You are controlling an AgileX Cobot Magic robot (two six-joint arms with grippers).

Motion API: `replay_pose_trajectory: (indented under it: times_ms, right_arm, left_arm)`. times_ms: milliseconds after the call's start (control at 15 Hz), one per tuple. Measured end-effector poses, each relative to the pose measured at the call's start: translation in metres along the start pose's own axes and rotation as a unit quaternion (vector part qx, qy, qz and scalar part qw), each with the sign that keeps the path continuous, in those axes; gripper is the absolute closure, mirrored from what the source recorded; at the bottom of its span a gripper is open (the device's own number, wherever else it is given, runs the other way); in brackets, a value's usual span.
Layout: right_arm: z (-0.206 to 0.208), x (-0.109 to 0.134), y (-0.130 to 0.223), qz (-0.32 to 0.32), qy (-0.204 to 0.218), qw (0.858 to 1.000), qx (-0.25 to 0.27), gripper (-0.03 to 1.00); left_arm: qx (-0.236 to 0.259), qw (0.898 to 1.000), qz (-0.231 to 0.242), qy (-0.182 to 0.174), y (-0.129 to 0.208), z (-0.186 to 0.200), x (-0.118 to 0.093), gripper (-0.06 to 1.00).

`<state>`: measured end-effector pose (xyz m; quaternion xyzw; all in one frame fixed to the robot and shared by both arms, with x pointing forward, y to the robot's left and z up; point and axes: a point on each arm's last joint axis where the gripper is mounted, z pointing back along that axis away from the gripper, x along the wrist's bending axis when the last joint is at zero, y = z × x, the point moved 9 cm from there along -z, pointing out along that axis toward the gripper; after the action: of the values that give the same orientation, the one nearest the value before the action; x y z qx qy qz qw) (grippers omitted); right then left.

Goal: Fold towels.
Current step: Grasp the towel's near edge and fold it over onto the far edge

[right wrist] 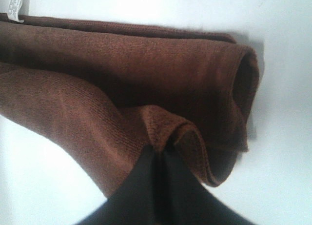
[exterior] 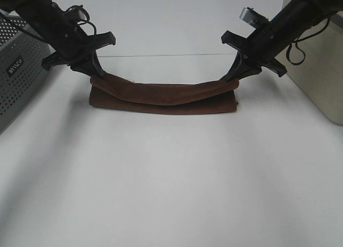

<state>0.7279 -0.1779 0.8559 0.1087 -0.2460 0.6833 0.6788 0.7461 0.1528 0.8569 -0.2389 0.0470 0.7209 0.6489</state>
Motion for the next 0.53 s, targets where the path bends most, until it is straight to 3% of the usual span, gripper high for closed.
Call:
replay_pose_trajectory:
  times_ms: [267,533]
  right_arm:
    - [-0.007,-0.014,-0.006,0.004,0.028,1.0,-0.012,0.97]
    - [-0.006,-0.012,-0.009,0.002,0.025,1.0,-0.019,0.97]
  left_arm:
    - [-0.031,0.999,0.003,-0.016,-0.011,-0.009,0.009,0.94]
    - [-0.026,0.999,-0.003,-0.028,-0.009,-0.016,0.016,0.92]
